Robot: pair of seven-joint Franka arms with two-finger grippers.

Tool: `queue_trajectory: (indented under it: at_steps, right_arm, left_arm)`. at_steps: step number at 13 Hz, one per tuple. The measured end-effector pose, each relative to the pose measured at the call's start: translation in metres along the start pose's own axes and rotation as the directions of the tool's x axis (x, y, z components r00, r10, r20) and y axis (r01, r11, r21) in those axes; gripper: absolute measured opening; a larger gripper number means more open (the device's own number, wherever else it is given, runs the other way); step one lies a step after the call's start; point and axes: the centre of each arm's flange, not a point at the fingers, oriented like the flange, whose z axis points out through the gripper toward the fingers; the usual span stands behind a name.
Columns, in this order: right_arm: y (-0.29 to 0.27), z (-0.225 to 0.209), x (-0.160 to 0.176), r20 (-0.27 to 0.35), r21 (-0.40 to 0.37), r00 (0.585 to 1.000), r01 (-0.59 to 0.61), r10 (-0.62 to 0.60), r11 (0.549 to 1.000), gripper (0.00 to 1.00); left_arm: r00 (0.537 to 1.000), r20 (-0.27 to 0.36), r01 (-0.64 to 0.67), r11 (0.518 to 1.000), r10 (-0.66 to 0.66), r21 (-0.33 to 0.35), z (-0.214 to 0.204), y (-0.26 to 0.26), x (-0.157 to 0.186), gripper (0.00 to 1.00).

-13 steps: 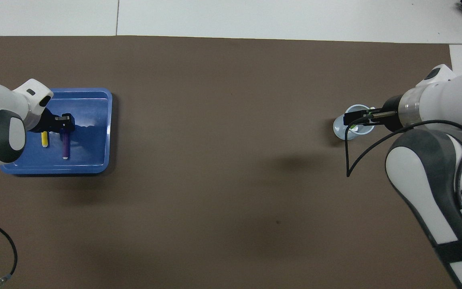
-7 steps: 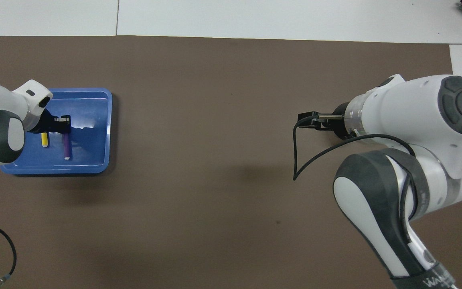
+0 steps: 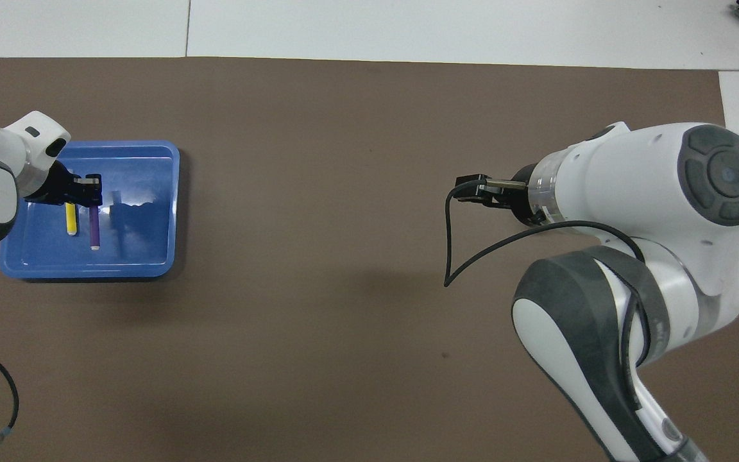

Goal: Transfer and insert pens with both arms

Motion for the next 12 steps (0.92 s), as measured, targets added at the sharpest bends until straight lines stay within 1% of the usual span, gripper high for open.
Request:
queue_trajectory:
  at_steps: [2, 3, 4, 6, 7, 8, 10, 11, 12]
  right_arm:
    - [-0.001, 0.001, 0.001, 0.003, 0.011, 1.000, -0.013, 0.013, 1.000, 1.00]
    - [-0.001, 0.002, 0.001, 0.004, 0.011, 1.000, -0.015, 0.015, 1.000, 1.00]
    - [-0.001, 0.002, 0.001, 0.004, 0.011, 1.000, -0.016, 0.015, 1.000, 1.00]
    - [-0.001, 0.002, 0.001, 0.003, 0.011, 1.000, -0.016, 0.016, 1.000, 1.00]
    - [-0.001, 0.002, 0.001, 0.003, 0.011, 1.000, -0.016, 0.016, 1.000, 1.00]
    - [-0.001, 0.002, 0.001, 0.003, 0.011, 1.000, -0.016, 0.016, 1.000, 1.00]
    - [-0.002, 0.001, 0.001, 0.010, 0.023, 0.999, -0.039, 0.039, 0.999, 1.00]
    - [-0.003, 0.001, 0.001, 0.019, 0.045, 0.997, -0.072, 0.071, 0.996, 1.00]
    - [-0.005, -0.001, 0.002, 0.022, 0.074, 0.993, -0.118, 0.117, 0.990, 1.00]
  left_arm:
    - [0.998, 0.017, 0.065, 0.997, -0.064, -0.044, -0.012, 0.018, -0.006, 0.17]
    - [0.988, 0.037, 0.149, 0.987, -0.147, -0.060, -0.017, 0.029, -0.009, 0.17]
    - [0.965, 0.069, 0.259, 0.962, -0.254, -0.088, -0.020, 0.044, -0.014, 0.17]
    - [0.887, 0.149, 0.457, 0.880, -0.438, -0.133, -0.023, 0.078, -0.022, 0.17]
    - [0.850, 0.181, 0.520, 0.844, -0.495, -0.134, -0.022, 0.096, -0.026, 0.17]
    - [0.811, 0.214, 0.576, 0.805, -0.544, -0.139, -0.022, 0.113, -0.030, 0.17]
    - [0.709, 0.317, 0.696, 0.698, -0.630, -0.170, -0.025, 0.141, -0.037, 0.17]
    - [0.657, 0.369, 0.744, 0.644, -0.657, -0.178, -0.027, 0.151, -0.040, 0.17]
    - [0.620, 0.405, 0.774, 0.609, -0.672, -0.174, -0.028, 0.163, -0.043, 0.17]
